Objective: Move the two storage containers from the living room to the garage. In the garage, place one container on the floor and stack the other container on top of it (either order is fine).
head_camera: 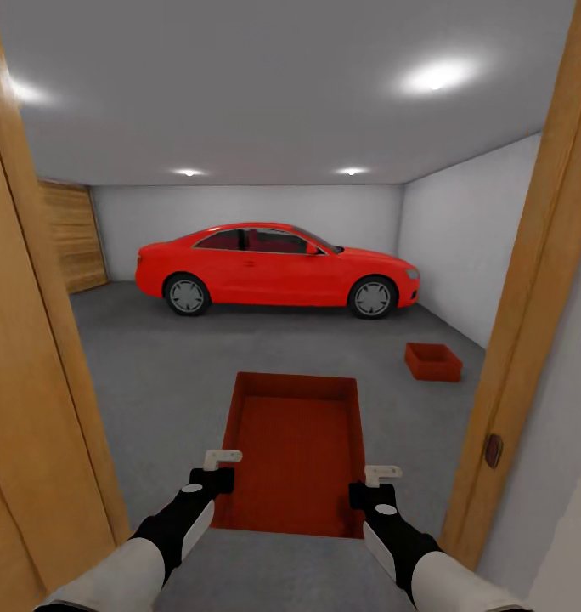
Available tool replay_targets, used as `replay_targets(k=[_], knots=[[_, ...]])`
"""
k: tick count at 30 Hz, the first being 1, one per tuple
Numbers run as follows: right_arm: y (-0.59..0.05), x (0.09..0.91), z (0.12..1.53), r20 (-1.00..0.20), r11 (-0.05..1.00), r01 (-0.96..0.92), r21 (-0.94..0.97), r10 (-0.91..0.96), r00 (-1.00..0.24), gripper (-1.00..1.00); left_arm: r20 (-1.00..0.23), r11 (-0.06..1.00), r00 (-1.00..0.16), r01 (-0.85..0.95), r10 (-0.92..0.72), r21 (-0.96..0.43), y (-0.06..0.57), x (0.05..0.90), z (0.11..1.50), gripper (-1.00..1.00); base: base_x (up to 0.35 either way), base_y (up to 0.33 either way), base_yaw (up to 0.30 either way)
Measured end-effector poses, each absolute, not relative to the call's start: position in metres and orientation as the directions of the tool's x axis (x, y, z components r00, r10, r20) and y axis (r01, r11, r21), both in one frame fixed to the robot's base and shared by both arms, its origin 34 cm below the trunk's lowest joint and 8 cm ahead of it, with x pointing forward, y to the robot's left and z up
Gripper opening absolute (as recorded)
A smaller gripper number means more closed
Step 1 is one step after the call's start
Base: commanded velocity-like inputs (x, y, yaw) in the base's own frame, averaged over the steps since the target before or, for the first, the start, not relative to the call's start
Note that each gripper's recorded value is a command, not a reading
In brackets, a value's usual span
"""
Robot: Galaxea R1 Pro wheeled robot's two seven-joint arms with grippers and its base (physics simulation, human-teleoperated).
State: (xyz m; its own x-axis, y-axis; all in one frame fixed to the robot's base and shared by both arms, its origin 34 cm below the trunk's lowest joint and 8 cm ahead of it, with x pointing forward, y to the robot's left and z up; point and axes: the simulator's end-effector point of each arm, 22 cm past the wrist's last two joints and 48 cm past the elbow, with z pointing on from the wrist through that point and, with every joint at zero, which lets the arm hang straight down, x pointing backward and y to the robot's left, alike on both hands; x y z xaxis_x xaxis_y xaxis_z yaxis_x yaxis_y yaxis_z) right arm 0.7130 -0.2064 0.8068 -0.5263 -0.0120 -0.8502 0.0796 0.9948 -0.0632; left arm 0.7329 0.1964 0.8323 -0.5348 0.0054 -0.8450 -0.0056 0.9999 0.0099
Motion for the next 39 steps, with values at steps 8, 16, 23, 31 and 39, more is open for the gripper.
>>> replay_targets(k=[8,16,23,31,39], knots=[[-0.2064,0.713,0.8068,-0.85,0.995,0.08,-0.063,-0.012,-0.526,-1.0,-0.845,1.0,-0.535,-0.006,0.005,0.01,0.1964,0.7329,0.8323,-1.0,0.321,0.0,0.0],[-0.2065,0.713,0.8068,-0.85,0.995,0.08,-0.063,-0.012,-0.526,-1.0,-0.845,1.0,-0.535,-0.006,0.005,0.01,0.1964,0.7329,0.8323,-1.0,0.321,0.0,0.0],[-0.2066,0.7132,0.8064,-0.85,0.995,0.08,-0.063,-0.011,-0.527,-1.0,-0.845,1.0,-0.535,-0.006,0.006,0.011,0.1962,0.7332,0.8323,-1.0,0.221,0.0,0.0],[-0.2065,0.7132,0.8064,-0.85,0.995,0.08,-0.063,-0.011,-0.527,-1.0,-0.845,1.0,-0.535,-0.006,0.006,0.011,0.1963,0.7332,0.8322,-1.0,0.079,0.09,0.0],[-0.2064,0.7133,0.8063,-0.85,0.995,0.08,-0.062,-0.011,-0.527,-1.0,-0.844,1.0,-0.536,-0.005,0.007,0.011,0.1964,0.7335,0.8323,-1.0,0.03,0.029,0.0]])
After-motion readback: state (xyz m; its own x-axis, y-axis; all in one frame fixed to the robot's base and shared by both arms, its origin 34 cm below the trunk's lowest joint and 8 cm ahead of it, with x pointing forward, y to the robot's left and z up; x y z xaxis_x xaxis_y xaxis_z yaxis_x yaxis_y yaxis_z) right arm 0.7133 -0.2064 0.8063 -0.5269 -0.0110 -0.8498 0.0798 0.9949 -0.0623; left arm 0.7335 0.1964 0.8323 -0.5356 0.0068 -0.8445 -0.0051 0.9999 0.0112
